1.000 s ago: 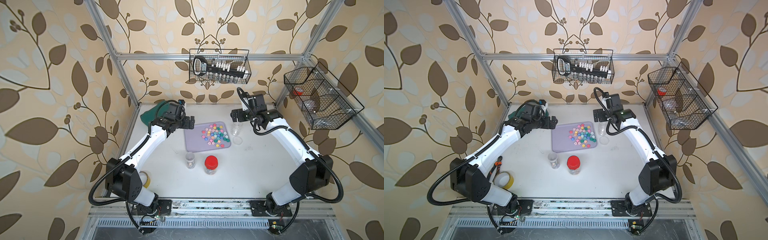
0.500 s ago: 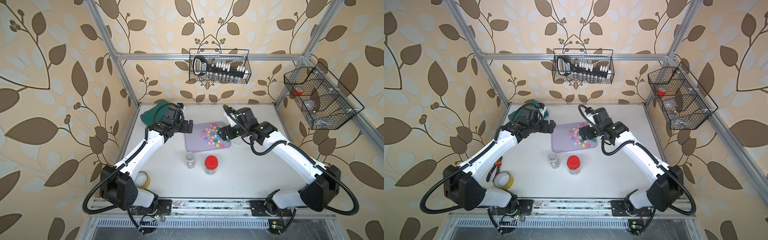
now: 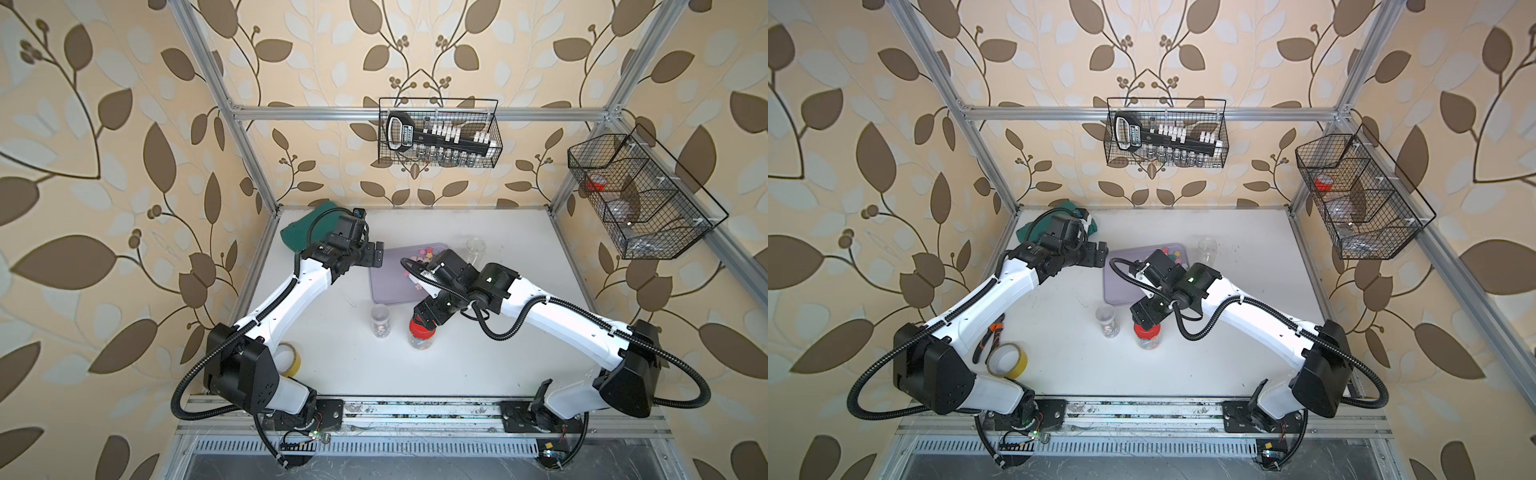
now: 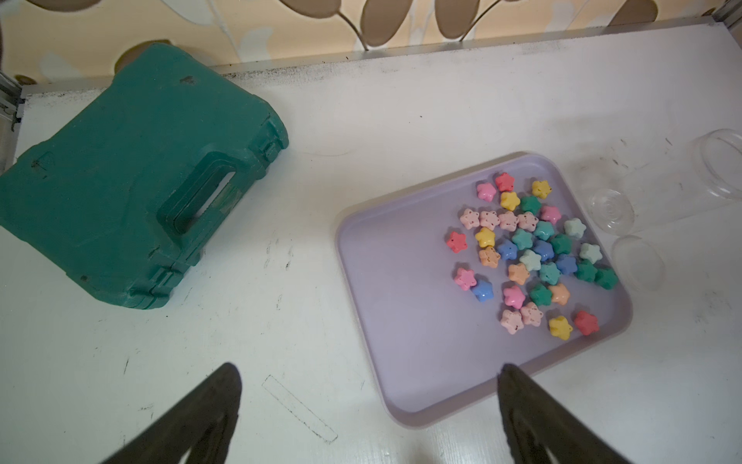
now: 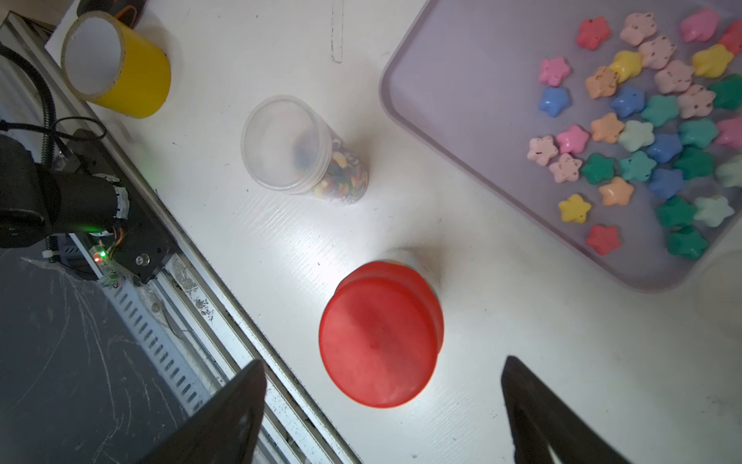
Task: Pour the candies out of the jar
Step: Pick up the jar from the center of the board.
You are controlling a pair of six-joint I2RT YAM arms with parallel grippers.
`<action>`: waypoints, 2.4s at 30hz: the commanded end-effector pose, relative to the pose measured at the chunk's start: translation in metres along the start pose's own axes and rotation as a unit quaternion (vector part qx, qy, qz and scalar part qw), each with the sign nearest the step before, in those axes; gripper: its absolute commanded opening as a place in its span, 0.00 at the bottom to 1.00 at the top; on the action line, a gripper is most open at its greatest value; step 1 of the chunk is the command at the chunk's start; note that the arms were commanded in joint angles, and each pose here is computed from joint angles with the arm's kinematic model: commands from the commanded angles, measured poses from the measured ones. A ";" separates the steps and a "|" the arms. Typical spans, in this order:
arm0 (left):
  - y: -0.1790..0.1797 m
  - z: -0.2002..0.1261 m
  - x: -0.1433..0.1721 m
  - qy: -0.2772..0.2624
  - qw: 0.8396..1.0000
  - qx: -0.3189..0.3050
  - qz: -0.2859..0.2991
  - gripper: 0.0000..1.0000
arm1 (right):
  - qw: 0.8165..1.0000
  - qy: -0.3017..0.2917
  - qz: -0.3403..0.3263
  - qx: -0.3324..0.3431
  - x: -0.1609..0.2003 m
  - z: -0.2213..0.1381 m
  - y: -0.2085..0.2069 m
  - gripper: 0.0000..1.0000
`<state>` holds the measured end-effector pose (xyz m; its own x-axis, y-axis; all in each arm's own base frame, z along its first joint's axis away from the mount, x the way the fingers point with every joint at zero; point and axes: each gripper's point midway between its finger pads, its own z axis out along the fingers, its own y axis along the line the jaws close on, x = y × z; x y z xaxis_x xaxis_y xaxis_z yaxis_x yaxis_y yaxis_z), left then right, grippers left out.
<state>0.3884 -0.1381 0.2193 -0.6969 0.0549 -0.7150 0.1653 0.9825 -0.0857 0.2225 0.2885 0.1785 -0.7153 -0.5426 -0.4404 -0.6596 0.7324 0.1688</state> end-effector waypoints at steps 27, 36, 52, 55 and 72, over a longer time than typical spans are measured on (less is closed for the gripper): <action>-0.001 -0.008 -0.013 -0.020 1.000 -0.005 -0.005 0.99 | 0.993 0.101 -0.022 0.054 0.040 0.050 -0.013 0.57; -0.002 -0.007 -0.013 -0.018 1.000 -0.002 -0.005 0.99 | 0.992 0.104 -0.017 0.062 0.038 0.047 -0.019 0.41; -0.006 -0.007 -0.012 -0.015 1.000 0.009 -0.005 0.99 | 0.993 0.067 0.058 0.083 0.011 0.010 -0.086 0.35; -0.007 -0.007 -0.012 -0.014 1.000 0.012 -0.005 0.99 | 0.990 0.072 0.063 0.100 0.012 0.008 -0.098 0.35; -0.008 -0.007 -0.012 -0.013 1.000 0.014 -0.004 0.99 | 0.976 0.124 0.069 0.167 0.041 0.027 -0.124 0.69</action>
<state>0.3869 -0.1391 0.2181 -0.7029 0.0547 -0.7092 0.1691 0.9813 -0.0920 0.2841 0.2026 0.1342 -0.8381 -0.4692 -0.2781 -0.4809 0.8763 -0.0293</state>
